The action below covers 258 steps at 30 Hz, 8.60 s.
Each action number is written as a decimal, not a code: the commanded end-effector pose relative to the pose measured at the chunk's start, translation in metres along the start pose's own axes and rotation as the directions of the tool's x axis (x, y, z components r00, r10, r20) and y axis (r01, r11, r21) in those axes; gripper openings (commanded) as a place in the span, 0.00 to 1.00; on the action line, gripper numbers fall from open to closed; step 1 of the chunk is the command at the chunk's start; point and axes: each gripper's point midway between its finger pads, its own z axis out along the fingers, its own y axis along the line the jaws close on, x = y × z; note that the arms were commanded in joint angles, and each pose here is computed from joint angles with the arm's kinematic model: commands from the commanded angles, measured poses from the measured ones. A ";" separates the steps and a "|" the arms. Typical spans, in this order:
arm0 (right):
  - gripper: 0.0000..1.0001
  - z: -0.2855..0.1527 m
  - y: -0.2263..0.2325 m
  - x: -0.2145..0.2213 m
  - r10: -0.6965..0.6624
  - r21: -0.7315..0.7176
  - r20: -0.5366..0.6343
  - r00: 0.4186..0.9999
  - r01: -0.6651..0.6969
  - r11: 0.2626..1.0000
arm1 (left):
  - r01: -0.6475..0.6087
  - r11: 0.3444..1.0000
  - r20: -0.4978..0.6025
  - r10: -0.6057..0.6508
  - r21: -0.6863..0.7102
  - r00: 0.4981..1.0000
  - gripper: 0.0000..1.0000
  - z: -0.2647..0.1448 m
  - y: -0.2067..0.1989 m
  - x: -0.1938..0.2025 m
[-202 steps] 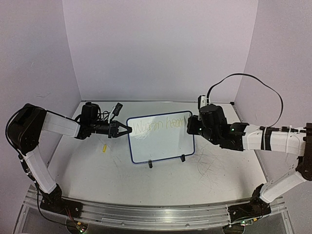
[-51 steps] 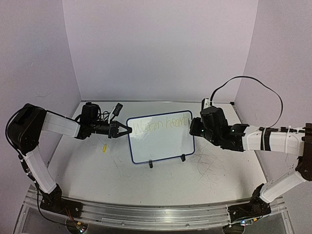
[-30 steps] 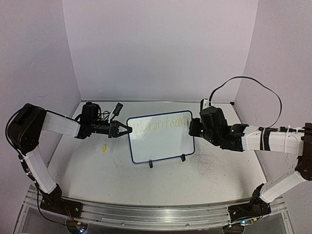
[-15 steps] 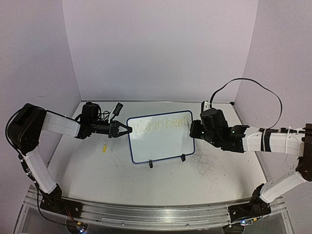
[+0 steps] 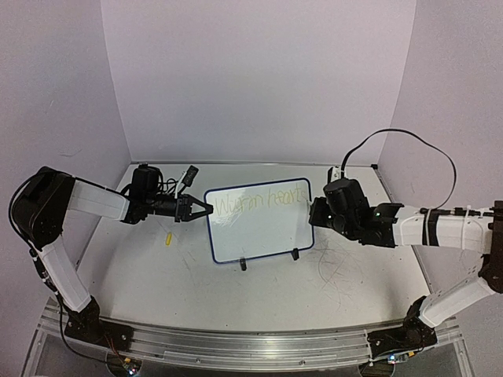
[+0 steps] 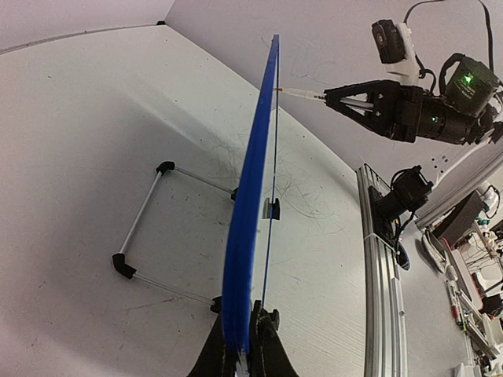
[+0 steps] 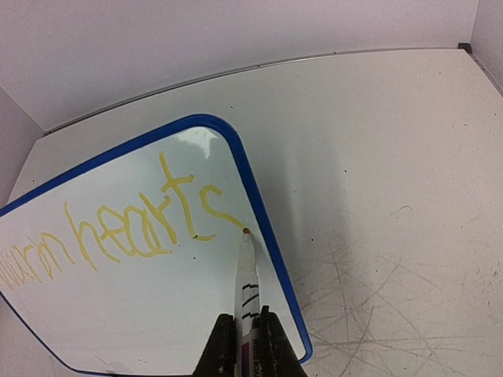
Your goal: Write a sentence on the whiteboard
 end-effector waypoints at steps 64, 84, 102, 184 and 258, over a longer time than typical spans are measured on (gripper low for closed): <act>0.00 -0.034 0.210 0.069 -0.332 -0.531 -0.030 0.943 0.266 0.805 | -0.029 0.979 -0.008 0.028 -0.199 1.000 0.00 -0.001 0.026 0.004; 0.00 -0.031 0.204 0.065 -0.341 -0.499 -0.008 0.940 0.292 0.816 | -0.022 0.981 -0.015 0.019 -0.191 1.000 0.00 0.004 0.028 0.006; 0.00 -0.010 0.207 0.077 -0.338 -0.440 -0.037 0.940 0.289 0.850 | -0.025 0.981 -0.013 0.023 -0.192 1.000 0.00 0.003 0.027 0.005; 0.00 -0.009 0.185 0.072 -0.300 -0.337 -0.065 0.952 0.262 0.904 | -0.025 0.981 -0.022 0.022 -0.193 1.000 0.00 0.004 0.030 0.009; 0.00 0.009 0.163 0.096 -0.273 -0.275 -0.145 0.951 0.226 0.934 | -0.024 0.982 -0.026 0.019 -0.186 0.999 0.00 0.005 0.030 0.010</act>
